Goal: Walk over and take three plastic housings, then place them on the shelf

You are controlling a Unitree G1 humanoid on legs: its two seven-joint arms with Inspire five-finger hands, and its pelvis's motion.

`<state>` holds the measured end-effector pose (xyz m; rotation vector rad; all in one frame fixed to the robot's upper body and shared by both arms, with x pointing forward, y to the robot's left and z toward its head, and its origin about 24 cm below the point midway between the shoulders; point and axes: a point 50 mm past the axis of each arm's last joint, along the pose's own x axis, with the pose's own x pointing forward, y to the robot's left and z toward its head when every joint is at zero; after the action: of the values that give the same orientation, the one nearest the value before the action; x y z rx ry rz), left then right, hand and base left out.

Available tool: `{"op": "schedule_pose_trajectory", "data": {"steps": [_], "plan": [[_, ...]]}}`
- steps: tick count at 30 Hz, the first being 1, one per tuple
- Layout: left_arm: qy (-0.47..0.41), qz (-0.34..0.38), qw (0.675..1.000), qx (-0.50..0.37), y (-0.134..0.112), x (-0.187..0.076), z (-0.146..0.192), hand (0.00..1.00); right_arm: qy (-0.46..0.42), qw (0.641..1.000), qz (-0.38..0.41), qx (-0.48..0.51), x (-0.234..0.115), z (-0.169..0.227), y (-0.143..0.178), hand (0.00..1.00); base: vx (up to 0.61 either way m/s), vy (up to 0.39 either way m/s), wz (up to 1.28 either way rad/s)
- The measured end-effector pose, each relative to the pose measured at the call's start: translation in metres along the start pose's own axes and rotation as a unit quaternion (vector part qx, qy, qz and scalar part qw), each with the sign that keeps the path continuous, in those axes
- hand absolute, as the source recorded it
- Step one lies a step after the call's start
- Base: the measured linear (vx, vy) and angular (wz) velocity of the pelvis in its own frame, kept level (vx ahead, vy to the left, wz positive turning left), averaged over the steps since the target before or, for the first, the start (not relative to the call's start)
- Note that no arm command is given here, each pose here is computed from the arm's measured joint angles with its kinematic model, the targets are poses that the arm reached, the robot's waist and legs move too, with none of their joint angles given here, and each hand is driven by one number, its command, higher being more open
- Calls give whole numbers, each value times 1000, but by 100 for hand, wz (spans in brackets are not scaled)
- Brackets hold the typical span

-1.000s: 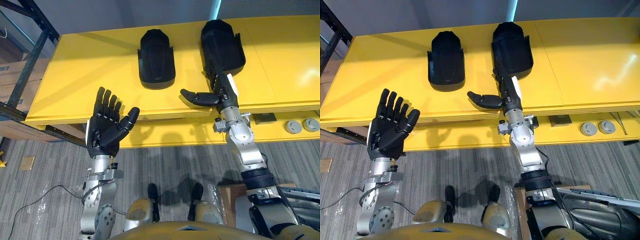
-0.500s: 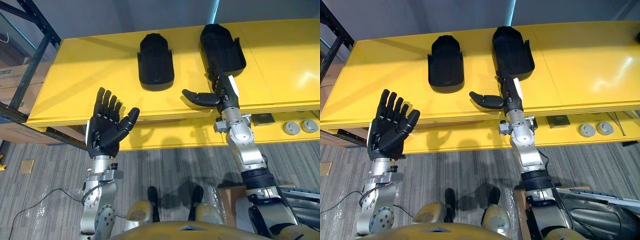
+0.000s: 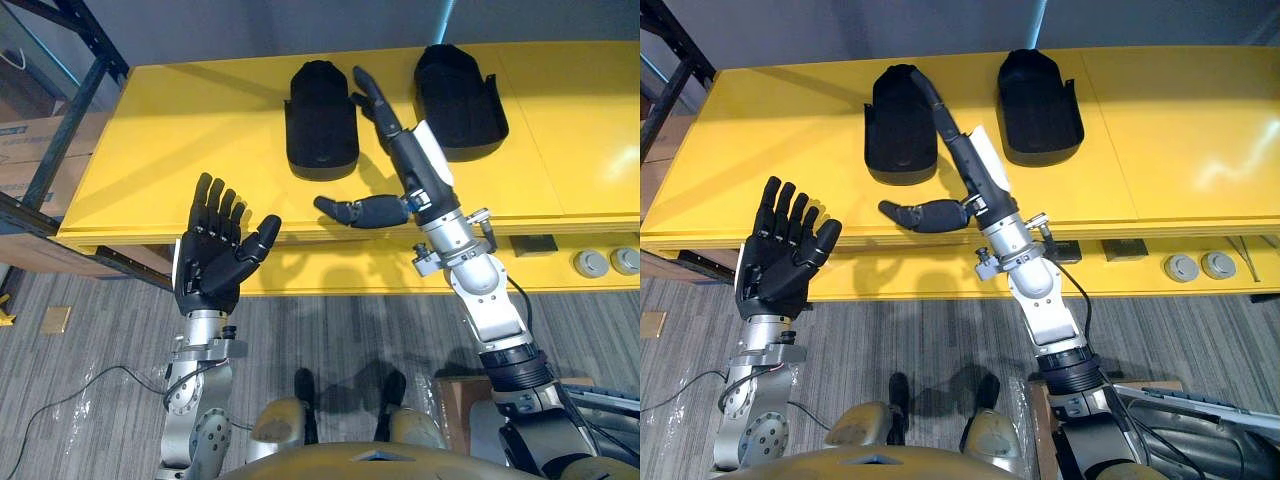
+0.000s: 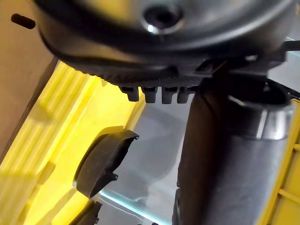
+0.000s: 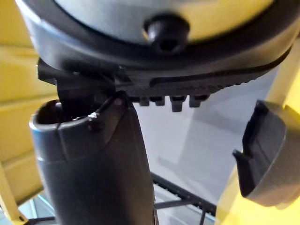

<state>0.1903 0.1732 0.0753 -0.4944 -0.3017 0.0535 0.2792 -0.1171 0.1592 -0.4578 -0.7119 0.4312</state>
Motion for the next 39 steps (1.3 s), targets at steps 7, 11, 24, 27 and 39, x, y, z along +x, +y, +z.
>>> {"op": "schedule_pose_trajectory", "data": {"steps": [7, 11, 24, 27, 39], "plan": [[4, 3, 1000, 10, 3, -1, 1, 100, 32, 998, 8, -61, -1, -14, 14, 100, -8, 6, 8], [5, 5, 1000, 10, 4, -1, 1, 100, 53, 992, 0, -116, 3, -25, 16, 100, -34, 5, 2], [2, 24, 1000, 10, 6, -4, 1, 100, 80, 961, -103, -245, 24, -41, -3, 100, -4, 2, 3], [-5, 24, 1000, 9, 6, -3, 2, 100, 83, 954, -104, -269, 30, -44, -9, 100, 0, 0, 0], [-4, 15, 1000, 2, 1, -2, 0, 100, 74, 947, -87, -300, 42, -48, -19, 100, -9, -2, 6]]}}
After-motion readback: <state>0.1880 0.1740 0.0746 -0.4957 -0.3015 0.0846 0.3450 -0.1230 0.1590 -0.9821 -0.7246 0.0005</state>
